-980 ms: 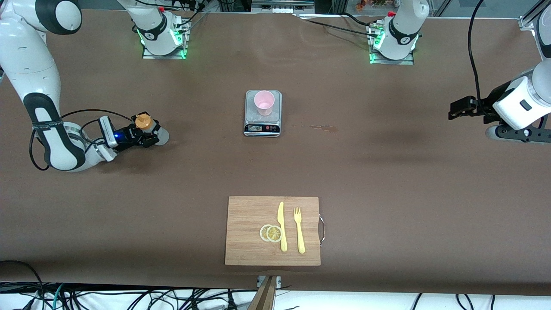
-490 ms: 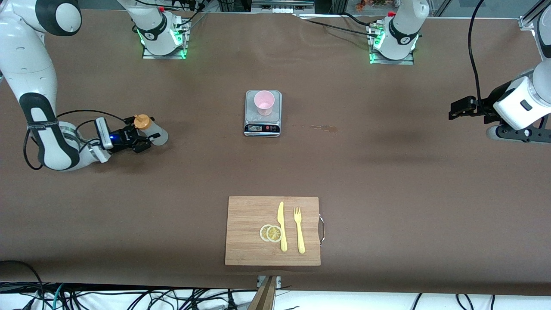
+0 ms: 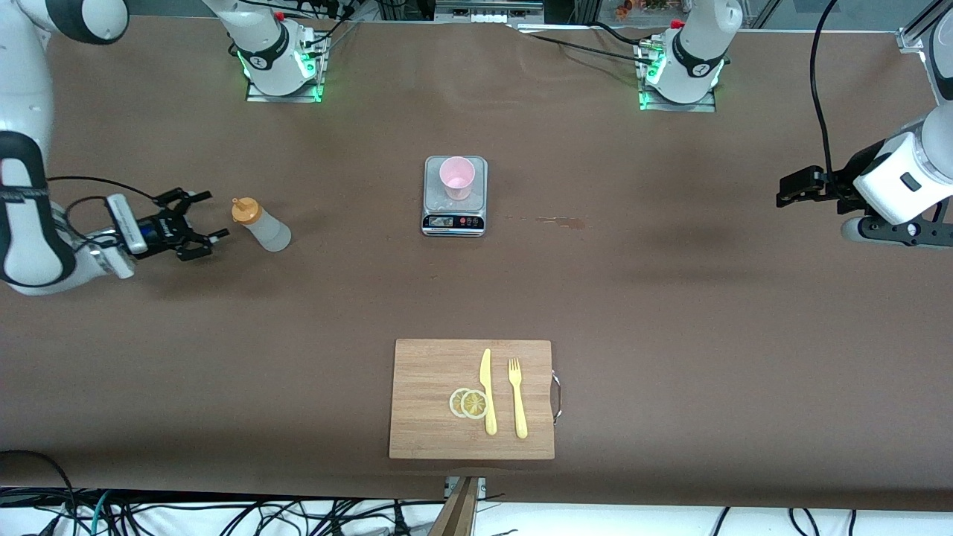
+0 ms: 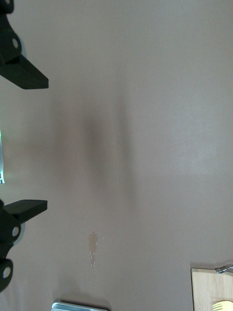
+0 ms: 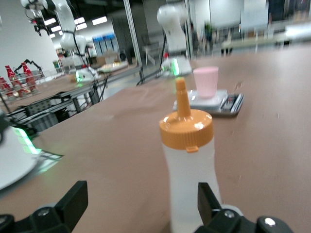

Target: Add sauce to pink cup with both arms

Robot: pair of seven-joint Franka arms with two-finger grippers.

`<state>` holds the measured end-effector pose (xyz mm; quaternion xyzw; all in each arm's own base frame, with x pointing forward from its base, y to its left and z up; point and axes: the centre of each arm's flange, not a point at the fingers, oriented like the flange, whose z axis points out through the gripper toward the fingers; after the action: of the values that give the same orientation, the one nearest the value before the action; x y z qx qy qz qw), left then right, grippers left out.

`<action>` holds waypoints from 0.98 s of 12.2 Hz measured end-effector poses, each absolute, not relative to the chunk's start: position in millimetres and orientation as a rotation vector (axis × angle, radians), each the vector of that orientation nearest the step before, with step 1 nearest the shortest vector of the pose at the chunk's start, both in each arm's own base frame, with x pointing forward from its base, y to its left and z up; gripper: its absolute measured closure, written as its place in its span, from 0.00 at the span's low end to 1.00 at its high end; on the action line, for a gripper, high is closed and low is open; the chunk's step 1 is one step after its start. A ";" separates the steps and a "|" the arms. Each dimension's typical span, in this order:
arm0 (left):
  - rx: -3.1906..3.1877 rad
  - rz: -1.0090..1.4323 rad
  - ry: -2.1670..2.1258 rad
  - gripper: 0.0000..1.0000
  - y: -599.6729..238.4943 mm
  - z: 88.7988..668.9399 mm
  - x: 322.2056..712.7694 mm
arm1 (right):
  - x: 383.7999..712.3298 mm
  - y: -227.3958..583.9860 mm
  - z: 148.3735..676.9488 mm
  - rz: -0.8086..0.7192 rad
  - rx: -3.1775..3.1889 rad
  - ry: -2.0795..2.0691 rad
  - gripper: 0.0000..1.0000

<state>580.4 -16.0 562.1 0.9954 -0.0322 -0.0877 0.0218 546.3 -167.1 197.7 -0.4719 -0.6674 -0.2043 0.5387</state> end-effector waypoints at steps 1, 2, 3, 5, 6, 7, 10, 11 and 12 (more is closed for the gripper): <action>3.085 -0.271 -0.100 0.00 -16.0 562.2 580.5 | 551.6 -171.8 236.4 -0.396 -1.209 -1.606 0.00; 3.085 -0.271 -0.099 0.00 -15.8 562.4 580.5 | 556.1 -171.0 277.5 -0.320 -1.303 -1.618 0.00; 3.085 -0.270 -0.099 0.00 -15.6 562.5 580.5 | 559.1 -164.5 319.0 -0.250 -1.400 -1.630 0.00; 3.085 -0.269 -0.098 0.00 -15.3 562.7 580.7 | 551.7 -145.5 393.4 -0.073 -1.658 -1.610 0.00; 3.085 -0.269 -0.097 0.00 -15.2 562.8 580.8 | 543.4 -132.8 428.3 0.002 -1.807 -1.577 0.00; 3.085 -0.269 -0.096 0.00 -14.8 562.9 580.9 | 533.8 -116.6 461.5 0.068 -1.944 -1.535 0.00; 3.085 -0.268 -0.093 0.00 -13.7 563.0 581.0 | 509.0 -60.2 539.2 0.224 -2.331 -1.321 0.00; 3.085 -0.268 -0.093 0.00 -13.6 563.0 581.0 | 506.3 -42.3 553.6 0.257 -2.445 -1.235 0.00; 3.085 -0.268 -0.093 0.00 -13.6 562.9 581.0 | 505.4 -26.7 562.7 0.281 -2.532 -1.152 0.00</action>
<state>581.0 -13.6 562.9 0.9956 -0.0301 -0.0866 0.0218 505.4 -26.7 562.7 -0.8921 -0.4059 0.0991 0.1718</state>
